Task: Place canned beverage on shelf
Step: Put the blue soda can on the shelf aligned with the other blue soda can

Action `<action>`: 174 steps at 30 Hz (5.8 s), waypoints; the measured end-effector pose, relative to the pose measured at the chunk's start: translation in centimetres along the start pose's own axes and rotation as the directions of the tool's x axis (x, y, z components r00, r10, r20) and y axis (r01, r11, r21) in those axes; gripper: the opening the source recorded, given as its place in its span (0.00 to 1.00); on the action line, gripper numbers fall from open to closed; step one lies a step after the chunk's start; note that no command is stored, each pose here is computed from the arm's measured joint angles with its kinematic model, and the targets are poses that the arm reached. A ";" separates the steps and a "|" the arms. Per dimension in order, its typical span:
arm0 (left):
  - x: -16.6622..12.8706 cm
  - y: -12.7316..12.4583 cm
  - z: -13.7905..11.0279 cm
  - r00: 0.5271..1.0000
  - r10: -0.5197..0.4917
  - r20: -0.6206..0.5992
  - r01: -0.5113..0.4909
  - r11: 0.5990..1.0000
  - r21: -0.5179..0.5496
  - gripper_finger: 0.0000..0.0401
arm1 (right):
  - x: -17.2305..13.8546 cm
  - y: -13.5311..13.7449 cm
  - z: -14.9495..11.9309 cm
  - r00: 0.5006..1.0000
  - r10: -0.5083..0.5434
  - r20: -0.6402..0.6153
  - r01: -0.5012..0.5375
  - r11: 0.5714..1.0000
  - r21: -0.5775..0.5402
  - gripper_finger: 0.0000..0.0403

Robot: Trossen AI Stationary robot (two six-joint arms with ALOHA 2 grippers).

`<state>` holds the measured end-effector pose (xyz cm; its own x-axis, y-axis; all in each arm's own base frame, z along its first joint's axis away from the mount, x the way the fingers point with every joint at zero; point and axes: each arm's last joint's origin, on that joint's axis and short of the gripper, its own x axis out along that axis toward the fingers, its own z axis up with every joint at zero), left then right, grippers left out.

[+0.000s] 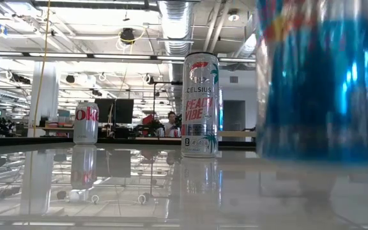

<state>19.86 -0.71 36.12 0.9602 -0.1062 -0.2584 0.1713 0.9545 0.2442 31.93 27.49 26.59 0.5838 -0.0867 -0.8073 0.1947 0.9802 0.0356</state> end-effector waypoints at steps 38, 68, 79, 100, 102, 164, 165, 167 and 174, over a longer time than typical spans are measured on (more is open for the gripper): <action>-0.5 2.4 0.1 0.989 0.145 0.039 -0.144 0.989 -0.023 0.93 | -7.4 -36.9 3.0 0.979 0.018 0.202 0.019 0.984 -0.178 0.65; -1.9 2.8 0.5 0.965 0.257 0.060 -0.256 0.967 -0.010 0.93 | 0.2 -45.3 6.5 0.987 0.160 0.030 -0.138 0.919 -0.369 0.65; -1.9 3.0 0.6 0.951 0.302 0.058 -0.303 0.953 -0.005 0.93 | 0.3 -44.9 6.7 0.985 0.170 0.034 -0.141 0.897 -0.420 0.66; -1.9 3.0 0.4 0.954 0.298 0.046 -0.298 0.955 -0.005 0.93 | 0.4 -44.5 7.0 0.984 0.171 0.044 -0.140 0.907 -0.398 0.72; -1.9 3.0 0.4 0.954 0.298 0.046 -0.298 0.955 -0.006 0.93 | 0.4 -44.4 7.0 0.984 0.171 0.043 -0.140 0.907 -0.396 0.73; -1.9 2.9 0.3 0.958 0.285 0.030 -0.284 0.958 -0.043 0.93 | 0.5 -44.2 7.3 0.986 0.158 0.058 -0.125 0.919 -0.374 0.74; -1.9 2.9 0.3 0.958 0.285 0.030 -0.284 0.958 -0.043 0.93 | 0.5 -44.2 7.3 0.986 0.158 0.058 -0.125 0.918 -0.376 0.74; -1.9 2.9 0.3 0.958 0.286 0.029 -0.284 0.958 -0.044 0.93 | 0.5 -44.2 7.3 0.987 0.151 0.059 -0.118 0.919 -0.377 0.74; -1.9 2.9 0.3 0.958 0.286 0.030 -0.284 0.958 -0.047 0.93 | 0.5 -44.3 7.4 0.989 0.134 0.062 -0.101 0.920 -0.379 0.74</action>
<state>18.63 2.15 37.54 0.9752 0.1629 -0.1500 -0.1194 0.9574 0.2631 29.41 -17.28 28.93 0.6521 0.0348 -0.7574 -0.1789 0.9778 -0.1091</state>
